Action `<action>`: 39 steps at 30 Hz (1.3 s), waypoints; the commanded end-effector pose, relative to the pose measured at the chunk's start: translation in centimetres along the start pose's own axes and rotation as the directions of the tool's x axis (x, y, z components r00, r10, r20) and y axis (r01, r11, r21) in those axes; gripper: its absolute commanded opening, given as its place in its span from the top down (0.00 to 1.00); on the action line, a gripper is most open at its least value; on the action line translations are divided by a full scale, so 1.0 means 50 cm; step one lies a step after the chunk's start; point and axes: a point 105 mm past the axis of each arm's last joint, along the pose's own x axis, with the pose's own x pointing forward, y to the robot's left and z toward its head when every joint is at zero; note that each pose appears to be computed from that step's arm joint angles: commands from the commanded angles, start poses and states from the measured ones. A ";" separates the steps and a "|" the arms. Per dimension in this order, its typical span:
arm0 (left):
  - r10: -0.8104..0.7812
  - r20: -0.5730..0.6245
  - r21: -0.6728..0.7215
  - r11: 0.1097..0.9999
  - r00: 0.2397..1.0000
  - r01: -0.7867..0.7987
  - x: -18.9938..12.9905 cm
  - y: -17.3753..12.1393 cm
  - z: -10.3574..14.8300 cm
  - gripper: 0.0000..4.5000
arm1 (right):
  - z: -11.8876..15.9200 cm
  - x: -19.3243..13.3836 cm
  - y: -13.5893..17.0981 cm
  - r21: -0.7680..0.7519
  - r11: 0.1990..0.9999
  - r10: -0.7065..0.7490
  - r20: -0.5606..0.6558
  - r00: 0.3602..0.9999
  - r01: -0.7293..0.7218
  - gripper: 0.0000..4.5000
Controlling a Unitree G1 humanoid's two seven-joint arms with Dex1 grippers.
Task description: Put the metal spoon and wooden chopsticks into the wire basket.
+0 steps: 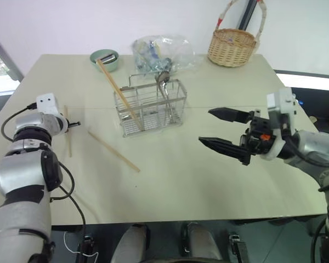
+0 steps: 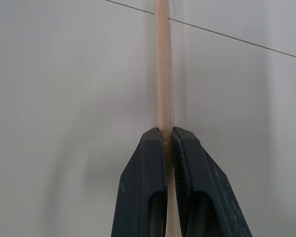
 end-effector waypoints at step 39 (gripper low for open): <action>-0.813 0.566 0.499 0.469 0.136 0.728 -0.431 -0.373 0.246 1.00 | 0.080 -0.020 -0.035 -0.129 0.989 -0.056 0.076 0.996 0.066 0.00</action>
